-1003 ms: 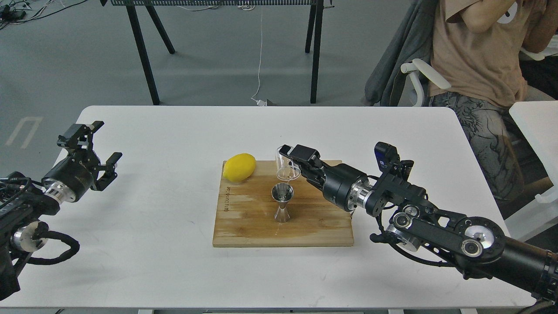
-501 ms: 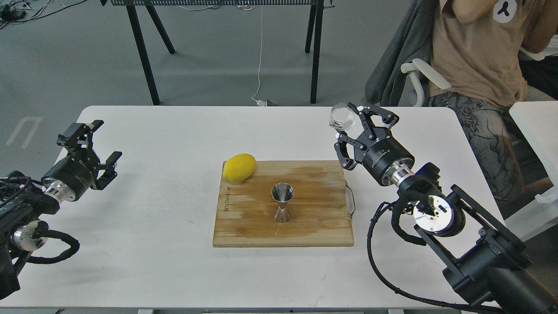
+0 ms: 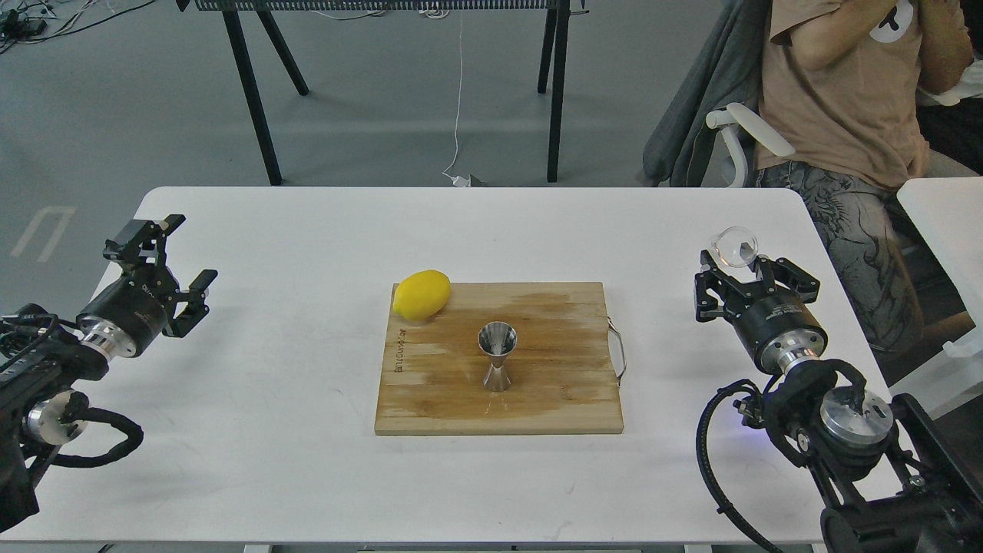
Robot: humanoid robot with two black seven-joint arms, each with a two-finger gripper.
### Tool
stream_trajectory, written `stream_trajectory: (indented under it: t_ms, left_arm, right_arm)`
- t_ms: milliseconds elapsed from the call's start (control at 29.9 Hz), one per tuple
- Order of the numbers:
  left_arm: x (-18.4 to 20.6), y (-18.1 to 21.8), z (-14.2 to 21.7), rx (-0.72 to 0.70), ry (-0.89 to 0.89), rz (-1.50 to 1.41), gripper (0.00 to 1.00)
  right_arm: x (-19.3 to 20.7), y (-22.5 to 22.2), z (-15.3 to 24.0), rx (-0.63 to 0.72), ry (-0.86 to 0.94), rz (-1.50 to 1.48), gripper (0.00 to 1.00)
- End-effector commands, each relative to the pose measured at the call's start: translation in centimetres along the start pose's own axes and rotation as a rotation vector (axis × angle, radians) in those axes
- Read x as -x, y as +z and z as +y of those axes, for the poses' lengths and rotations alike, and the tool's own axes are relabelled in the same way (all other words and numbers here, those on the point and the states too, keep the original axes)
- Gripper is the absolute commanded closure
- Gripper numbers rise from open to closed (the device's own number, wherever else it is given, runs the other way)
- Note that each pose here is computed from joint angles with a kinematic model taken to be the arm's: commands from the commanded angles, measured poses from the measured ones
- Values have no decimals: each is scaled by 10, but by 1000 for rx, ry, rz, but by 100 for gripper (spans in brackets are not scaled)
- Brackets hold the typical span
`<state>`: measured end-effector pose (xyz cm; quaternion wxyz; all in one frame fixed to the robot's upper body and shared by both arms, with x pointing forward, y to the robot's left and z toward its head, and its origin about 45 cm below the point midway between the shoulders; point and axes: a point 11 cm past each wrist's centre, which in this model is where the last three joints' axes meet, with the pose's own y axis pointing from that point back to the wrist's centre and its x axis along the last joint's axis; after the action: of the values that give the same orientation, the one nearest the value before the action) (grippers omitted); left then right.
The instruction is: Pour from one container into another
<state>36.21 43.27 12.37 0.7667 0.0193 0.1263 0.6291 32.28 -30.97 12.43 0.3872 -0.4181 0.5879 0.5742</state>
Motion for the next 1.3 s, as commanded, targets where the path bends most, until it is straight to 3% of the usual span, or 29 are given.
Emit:
stream_trajectory:
  t_ms: [0,201,669,1270]
  left_arm:
    - [0,0,0,0,-1,0,1]
    - [0,0,0,-1,0,-1,1]
    - [1,0,-1,0,-2,0,1]
    - [0,1,-1,1,0,-2,1]
  right_arm:
    - [-26,-12,1,-44,78,-61,62]
    - [-62,-20,2,-83,222,-108,62]
    - [-76,-17,5,-93,288,-114,61]
    - [-80,-15,7,-88,301,-120,35]
